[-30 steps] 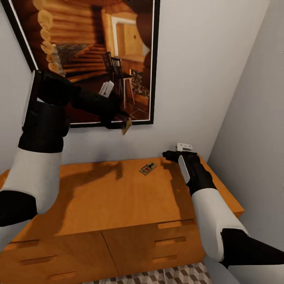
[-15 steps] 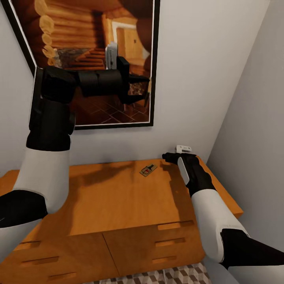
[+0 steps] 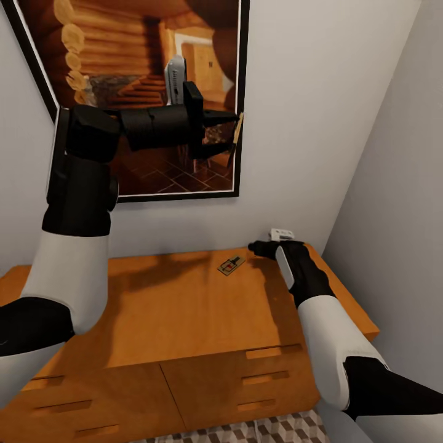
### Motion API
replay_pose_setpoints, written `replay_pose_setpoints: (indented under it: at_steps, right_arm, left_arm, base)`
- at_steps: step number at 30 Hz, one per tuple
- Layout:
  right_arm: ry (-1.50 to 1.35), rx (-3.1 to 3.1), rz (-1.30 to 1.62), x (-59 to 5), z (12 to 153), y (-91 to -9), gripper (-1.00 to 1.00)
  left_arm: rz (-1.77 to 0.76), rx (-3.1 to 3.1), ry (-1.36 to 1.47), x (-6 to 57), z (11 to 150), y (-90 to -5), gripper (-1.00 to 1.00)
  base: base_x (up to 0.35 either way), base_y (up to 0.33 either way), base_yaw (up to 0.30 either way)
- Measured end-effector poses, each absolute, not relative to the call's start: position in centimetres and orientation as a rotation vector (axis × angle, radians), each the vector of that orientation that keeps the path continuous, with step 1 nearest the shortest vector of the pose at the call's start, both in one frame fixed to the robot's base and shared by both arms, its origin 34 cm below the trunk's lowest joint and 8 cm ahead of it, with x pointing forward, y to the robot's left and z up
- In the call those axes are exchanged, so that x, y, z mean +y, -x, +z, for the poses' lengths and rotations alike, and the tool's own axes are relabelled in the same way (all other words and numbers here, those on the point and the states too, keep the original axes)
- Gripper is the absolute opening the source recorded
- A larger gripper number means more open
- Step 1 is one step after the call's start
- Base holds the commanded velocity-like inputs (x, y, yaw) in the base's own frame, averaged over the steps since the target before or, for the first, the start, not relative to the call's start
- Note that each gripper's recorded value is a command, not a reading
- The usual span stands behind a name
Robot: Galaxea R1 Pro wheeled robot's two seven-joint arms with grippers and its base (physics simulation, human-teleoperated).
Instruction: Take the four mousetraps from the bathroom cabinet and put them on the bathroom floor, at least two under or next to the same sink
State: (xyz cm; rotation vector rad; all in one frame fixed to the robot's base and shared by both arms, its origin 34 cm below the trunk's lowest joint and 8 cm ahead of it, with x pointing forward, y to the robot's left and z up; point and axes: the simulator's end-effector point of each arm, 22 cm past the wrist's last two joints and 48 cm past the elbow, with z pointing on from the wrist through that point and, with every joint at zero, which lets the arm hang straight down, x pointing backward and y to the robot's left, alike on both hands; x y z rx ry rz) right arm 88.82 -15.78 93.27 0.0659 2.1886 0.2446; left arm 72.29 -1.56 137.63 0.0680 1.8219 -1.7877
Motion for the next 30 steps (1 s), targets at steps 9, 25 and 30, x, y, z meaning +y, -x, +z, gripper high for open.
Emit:
replay_pose_setpoints:
  at_steps: [9, 25, 30]
  right_arm:
    - [0.069, 2.344, 0.170, -14.0, 91.9, -86.3, 1.00]
    - [-0.087, 2.362, 0.214, -12.0, 94.9, -85.3, 1.00]
    - [-0.179, 2.363, 0.171, -13.0, 96.3, -83.9, 1.00]
  left_arm:
    - [-1.804, 1.824, -0.061, -1.7, 137.1, -72.4, -1.00]
    - [-1.836, 1.821, -0.120, -3.5, 136.9, -71.3, -1.00]
    - [-1.837, 1.823, -0.119, -3.5, 136.9, -71.3, -1.00]
  base:
    - [0.037, 0.000, 0.000]
    - [0.168, 0.000, 0.000]
    - [0.003, 0.000, 0.000]
